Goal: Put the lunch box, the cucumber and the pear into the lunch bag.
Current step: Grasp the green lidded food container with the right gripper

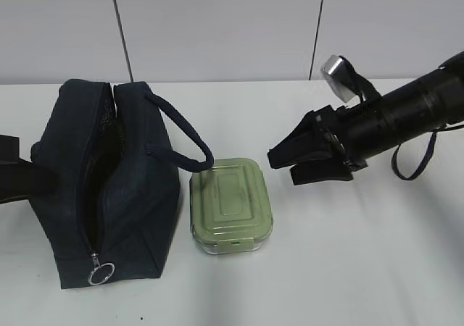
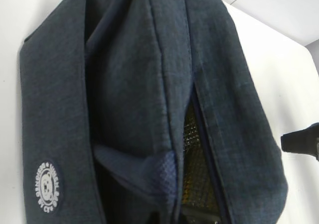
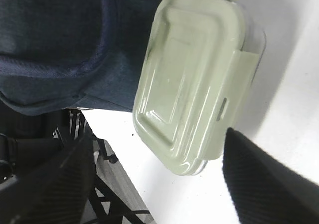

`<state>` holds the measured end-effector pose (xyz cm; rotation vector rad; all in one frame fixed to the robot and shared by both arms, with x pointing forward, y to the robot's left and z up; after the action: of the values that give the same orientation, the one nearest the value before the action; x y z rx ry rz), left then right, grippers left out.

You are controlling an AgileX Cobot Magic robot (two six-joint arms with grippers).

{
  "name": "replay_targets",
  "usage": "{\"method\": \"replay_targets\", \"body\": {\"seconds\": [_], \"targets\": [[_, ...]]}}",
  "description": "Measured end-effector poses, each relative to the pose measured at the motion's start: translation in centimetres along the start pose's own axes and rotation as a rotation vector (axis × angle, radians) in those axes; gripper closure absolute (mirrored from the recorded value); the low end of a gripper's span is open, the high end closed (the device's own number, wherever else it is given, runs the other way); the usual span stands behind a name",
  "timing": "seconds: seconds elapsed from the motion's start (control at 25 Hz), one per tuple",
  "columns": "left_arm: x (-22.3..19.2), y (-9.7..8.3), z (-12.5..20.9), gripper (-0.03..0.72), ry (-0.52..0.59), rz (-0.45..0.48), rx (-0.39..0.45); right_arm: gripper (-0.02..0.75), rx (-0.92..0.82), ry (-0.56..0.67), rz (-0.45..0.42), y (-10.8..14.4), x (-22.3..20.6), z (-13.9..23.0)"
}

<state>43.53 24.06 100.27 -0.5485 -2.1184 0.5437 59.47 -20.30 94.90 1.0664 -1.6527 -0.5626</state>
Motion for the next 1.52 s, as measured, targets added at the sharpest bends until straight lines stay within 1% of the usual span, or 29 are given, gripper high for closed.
{"method": "replay_targets", "body": {"seconds": [0.16,0.32,0.52,0.68,1.12,1.32,1.52], "targets": [[0.0,0.0,0.0,0.704,0.000,0.000,0.000,0.118,0.000,0.047,-0.006,0.0,-1.9,0.4],[0.0,0.0,0.0,0.704,0.003,0.003,0.000,0.118,-0.055,0.078,-0.002,-2.0,-3.4,1.0],[0.0,-0.1,0.1,0.704,0.009,0.008,0.000,0.119,-0.137,0.066,-0.035,-4.1,-4.9,1.5],[0.0,-0.1,0.1,0.704,0.013,0.012,0.000,0.119,-0.151,0.045,-0.068,-4.8,-5.5,1.5],[0.0,-0.1,0.1,0.704,0.014,0.012,0.000,0.119,-0.141,0.019,-0.066,-4.8,-5.6,1.3],[0.0,-0.1,0.1,0.704,0.014,0.013,0.000,0.120,-0.104,0.025,-0.026,-4.4,-6.7,1.0],[0.0,-0.1,0.2,0.704,0.015,0.014,0.000,0.134,-0.053,0.023,-0.011,-3.7,-7.4,0.1]]}}
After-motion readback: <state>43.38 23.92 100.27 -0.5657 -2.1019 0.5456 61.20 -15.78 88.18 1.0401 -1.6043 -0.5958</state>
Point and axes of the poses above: a point on each arm's last joint axis where the gripper is mounted, x pointing back along that axis away from the gripper, y along the wrist's bending axis when the last joint is at zero, z = x × y, the point moved 1 cm from there along -x, pointing out along that axis toward the gripper
